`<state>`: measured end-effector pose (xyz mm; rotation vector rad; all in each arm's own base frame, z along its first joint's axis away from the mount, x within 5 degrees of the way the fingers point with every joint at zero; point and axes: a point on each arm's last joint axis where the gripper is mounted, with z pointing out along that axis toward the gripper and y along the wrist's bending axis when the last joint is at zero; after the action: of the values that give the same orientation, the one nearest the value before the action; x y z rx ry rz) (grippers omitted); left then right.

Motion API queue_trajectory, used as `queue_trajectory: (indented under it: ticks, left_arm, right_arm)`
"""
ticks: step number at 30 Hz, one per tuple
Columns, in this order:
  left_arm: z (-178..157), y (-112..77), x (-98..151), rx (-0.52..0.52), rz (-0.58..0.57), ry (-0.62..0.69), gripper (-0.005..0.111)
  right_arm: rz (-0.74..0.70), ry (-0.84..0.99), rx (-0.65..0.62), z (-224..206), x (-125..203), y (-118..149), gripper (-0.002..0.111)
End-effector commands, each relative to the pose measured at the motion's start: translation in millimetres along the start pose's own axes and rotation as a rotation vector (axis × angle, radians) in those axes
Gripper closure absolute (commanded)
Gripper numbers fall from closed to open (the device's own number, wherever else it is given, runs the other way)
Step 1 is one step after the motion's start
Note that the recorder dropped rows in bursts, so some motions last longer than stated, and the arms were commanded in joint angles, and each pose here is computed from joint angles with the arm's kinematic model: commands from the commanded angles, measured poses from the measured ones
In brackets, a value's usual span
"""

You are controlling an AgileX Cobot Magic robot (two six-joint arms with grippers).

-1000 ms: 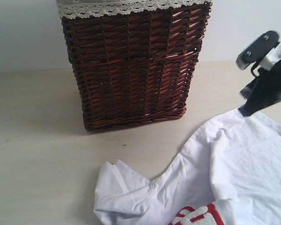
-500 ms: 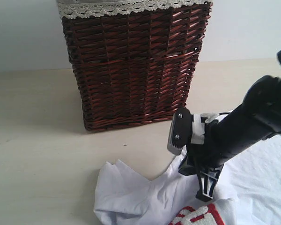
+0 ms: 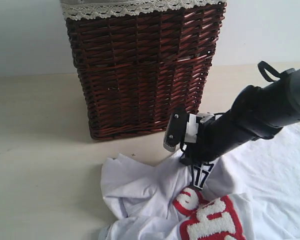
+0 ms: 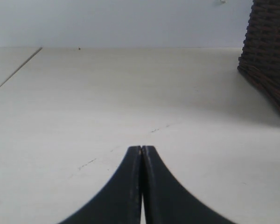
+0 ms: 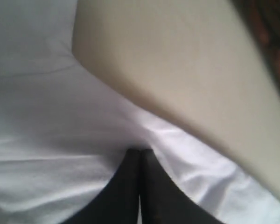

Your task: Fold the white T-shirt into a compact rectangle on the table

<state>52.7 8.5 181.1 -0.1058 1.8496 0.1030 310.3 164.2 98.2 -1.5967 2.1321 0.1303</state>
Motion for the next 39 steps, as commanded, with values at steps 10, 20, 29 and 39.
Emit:
queue_trajectory:
  ticks: [10,20,29,39]
  left_arm:
    - [0,0.1,0,-0.001,0.004,-0.008,0.107]
    - [0,0.1,0,-0.001,0.004,-0.008,0.107]
    - [0,0.1,0,-0.001,0.004,-0.008,0.107]
    - [0,0.1,0,-0.001,0.004,-0.008,0.107]
  right_arm:
    - [0.238,-0.138,-0.012,-35,-49,-32,0.108]
    - [0.148,0.2,-0.03,-136,38,-24,0.108]
    - [0.419,0.375,0.057,-121,173,-2,0.108]
    - [0.529,0.426,0.134,-106,230,-10,0.108]
